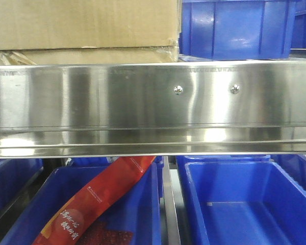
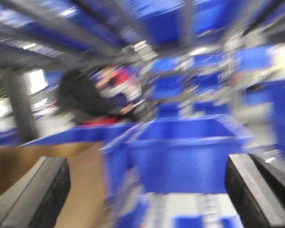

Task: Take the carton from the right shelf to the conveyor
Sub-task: 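Clamp the carton's side walls between both grippers' fingers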

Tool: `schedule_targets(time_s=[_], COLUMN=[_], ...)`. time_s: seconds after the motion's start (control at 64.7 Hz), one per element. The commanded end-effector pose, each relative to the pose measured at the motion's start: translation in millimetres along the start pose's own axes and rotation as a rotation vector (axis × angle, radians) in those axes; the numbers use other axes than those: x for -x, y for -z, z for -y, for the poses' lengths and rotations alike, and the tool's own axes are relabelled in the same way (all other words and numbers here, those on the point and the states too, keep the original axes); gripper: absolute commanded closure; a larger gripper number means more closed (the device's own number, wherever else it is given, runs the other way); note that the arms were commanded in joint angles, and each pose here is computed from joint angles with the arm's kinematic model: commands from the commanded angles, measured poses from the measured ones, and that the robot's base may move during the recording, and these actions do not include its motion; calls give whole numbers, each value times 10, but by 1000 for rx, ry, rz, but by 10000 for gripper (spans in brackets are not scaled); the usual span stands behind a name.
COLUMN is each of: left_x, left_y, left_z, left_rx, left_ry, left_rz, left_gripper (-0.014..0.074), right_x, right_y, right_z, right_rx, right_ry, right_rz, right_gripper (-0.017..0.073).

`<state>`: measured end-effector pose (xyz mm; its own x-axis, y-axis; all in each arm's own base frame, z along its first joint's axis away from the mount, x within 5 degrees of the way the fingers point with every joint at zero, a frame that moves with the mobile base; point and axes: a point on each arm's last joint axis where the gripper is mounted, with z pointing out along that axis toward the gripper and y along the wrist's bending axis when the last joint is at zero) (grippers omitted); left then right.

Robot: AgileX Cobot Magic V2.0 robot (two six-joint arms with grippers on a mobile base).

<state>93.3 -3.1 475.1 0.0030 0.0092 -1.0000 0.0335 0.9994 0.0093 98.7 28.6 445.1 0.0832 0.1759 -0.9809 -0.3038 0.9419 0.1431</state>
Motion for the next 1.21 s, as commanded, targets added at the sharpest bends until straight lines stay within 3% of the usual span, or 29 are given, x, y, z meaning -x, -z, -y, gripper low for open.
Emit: schedule_targets(time_s=[0.0, 0.216, 0.34, 0.556, 0.742, 0.943, 1.19], left_x=[111, 319, 369, 453, 503, 342, 19], left_y=[-211, -735, -1001, -1391, -1728, -2096, -2522], left_z=[40, 99, 88, 20, -7, -114, -173], left_rx=[-39, -68, -47, 48, 82, 75, 90], left_ry=[-1, -13, -36, -52, -28, 49, 50], left_rz=[-76, -276, -367, -477, -531, -606, -671], left_gripper=[22, 22, 22, 22, 22, 22, 22], right_x=[162, 397, 358, 276, 204, 219, -238], right_y=[-245, -974, -1363, -1959, -2338, -2678, -3044], right_z=[-134, -628, -762, -835, -734, -817, -929], right_rx=[100, 339, 368, 347, 157, 148, 115], right_ry=[-13, -7, -9, -44, 7, 25, 49], right_rz=[-68, -266, -413, -607, -764, -696, -765], right_gripper=[0, 0, 0, 0, 0, 0, 0])
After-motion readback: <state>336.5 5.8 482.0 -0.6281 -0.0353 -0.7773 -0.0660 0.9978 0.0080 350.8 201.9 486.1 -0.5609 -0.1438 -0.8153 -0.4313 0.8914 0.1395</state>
